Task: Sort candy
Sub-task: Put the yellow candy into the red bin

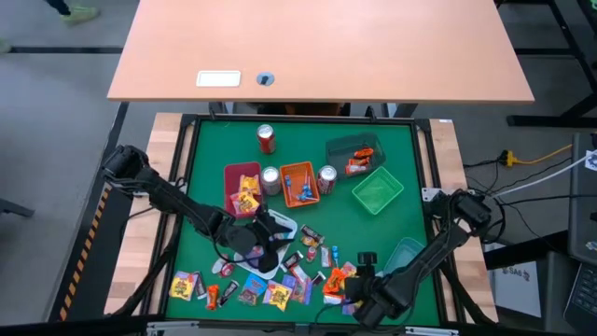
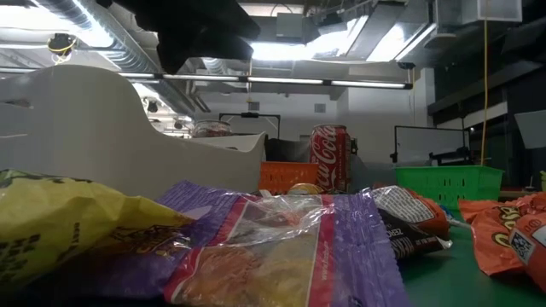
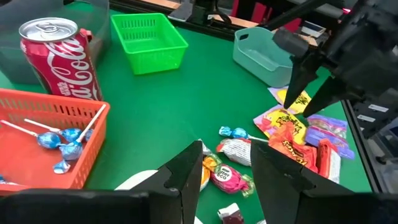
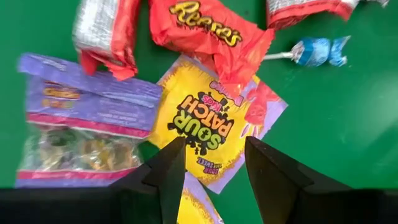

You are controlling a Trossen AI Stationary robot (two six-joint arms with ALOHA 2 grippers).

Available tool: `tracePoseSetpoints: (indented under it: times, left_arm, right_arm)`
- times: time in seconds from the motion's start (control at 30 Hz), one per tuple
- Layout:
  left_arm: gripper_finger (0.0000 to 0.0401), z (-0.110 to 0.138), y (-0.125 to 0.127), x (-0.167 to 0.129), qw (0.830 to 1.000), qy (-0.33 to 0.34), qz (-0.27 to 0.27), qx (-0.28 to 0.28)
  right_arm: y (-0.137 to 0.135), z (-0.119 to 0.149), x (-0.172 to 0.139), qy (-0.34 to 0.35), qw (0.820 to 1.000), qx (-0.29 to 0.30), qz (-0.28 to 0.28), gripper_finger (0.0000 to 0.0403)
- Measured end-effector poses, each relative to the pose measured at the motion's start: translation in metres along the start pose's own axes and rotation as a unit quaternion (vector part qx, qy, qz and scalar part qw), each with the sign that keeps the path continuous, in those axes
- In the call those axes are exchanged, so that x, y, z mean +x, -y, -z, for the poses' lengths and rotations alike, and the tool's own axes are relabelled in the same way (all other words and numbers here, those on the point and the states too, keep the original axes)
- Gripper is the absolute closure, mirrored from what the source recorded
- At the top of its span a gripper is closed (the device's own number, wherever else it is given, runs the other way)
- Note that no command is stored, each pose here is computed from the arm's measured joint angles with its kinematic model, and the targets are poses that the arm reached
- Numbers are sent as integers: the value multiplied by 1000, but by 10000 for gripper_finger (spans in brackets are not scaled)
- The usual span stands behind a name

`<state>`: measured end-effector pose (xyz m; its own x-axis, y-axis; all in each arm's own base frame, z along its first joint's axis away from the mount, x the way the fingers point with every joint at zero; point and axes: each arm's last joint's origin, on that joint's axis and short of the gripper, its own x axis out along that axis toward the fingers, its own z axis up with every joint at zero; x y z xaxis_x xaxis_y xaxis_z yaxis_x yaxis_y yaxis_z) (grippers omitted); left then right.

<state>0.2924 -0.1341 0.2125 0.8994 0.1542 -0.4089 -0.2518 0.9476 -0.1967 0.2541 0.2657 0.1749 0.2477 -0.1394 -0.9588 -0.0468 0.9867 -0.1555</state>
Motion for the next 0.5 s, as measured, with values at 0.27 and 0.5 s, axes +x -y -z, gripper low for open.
tracePoseSetpoints:
  times: [0.27,0.5]
  left_arm:
    - [276,0,0,0,1000,0,0,-2]
    - [276,0,0,0,1000,1,0,-2]
  right_arm:
    - [2,-5,25,-37,999,5,9,237]
    - [12,-15,34,-66,998,6,-12,237]
